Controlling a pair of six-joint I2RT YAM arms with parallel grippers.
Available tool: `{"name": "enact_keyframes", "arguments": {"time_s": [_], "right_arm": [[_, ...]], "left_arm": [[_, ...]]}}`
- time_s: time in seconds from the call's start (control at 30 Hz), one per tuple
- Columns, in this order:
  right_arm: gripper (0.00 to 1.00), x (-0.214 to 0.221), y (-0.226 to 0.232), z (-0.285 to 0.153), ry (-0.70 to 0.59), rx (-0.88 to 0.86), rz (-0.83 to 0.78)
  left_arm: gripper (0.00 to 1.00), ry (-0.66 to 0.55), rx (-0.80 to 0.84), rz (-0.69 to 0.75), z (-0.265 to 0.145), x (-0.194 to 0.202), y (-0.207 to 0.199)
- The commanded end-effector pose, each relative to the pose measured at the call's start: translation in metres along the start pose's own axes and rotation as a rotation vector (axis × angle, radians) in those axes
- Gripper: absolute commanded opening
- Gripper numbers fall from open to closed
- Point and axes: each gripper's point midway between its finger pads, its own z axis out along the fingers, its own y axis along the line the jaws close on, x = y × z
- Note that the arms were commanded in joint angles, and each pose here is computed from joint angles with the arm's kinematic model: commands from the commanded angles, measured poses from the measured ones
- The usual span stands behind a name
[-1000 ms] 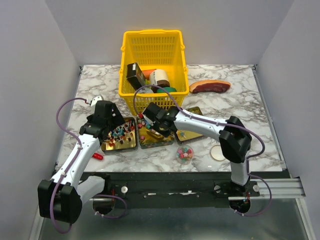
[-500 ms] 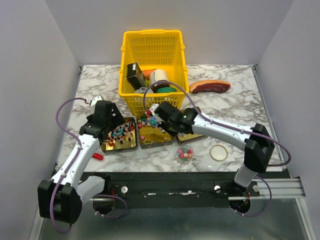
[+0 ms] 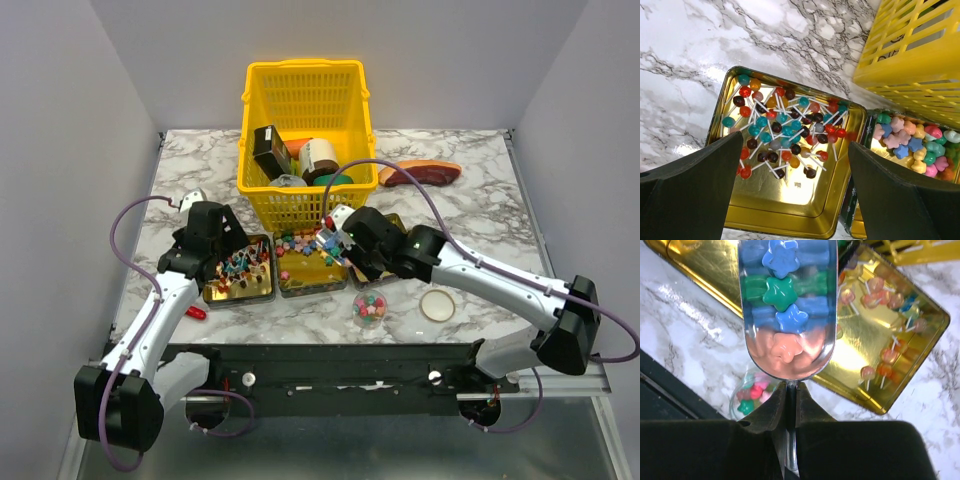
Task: Pack the candies
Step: Place the fake candies in the packing bottle.
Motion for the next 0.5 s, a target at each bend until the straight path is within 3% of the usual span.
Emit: {"name": "enact_keyframes", "arguments": {"time_s": [0.0,0.47], "right_arm": [[0.01,0.024,0.007,-0.023,0.043,-0.041,0.094],[0.01,0.107,0.033,-0.092,0.195,-0.185,0.332]], "left_arm": [[0.99,0.002,0.014,0.003,0.002,0.001,-0.001],[0.99,0.027,0.033,0.012,0.010,0.003,-0.009]]}}
